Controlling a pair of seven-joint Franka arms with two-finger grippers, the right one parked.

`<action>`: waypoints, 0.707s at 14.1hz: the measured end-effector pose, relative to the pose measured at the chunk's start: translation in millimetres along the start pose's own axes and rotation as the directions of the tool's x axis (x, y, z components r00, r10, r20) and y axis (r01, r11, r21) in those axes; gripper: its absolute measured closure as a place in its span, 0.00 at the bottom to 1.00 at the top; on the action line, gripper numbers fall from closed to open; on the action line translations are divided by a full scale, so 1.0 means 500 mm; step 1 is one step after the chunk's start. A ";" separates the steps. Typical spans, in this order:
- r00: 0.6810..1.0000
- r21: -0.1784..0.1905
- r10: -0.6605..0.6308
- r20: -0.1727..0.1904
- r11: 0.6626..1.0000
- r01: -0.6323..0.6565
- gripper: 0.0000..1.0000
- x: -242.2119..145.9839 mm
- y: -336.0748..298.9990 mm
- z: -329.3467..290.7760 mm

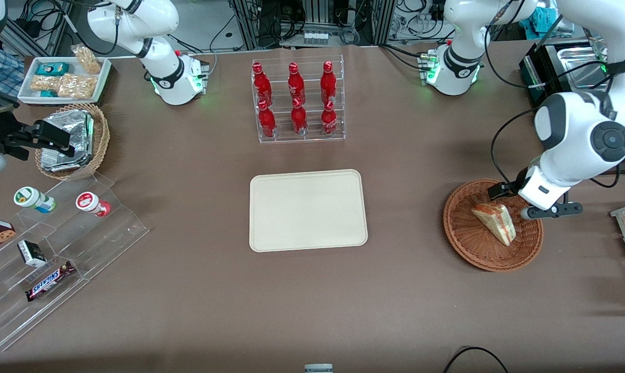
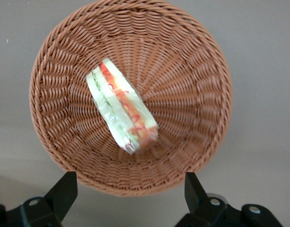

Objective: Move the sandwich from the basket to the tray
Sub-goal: 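Lower the left gripper onto the sandwich and close on it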

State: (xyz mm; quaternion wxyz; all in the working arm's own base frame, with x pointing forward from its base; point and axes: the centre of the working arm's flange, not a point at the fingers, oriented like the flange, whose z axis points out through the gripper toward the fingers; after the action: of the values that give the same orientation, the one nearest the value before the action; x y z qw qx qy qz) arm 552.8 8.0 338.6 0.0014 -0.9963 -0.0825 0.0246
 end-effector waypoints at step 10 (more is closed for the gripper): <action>0.796 -0.068 -0.602 -0.059 0.798 0.598 0.00 0.044 -0.011 0.097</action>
State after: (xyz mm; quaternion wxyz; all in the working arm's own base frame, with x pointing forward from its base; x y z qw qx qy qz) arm 571.4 17.0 289.3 -0.0107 -0.9188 -0.3942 -0.0178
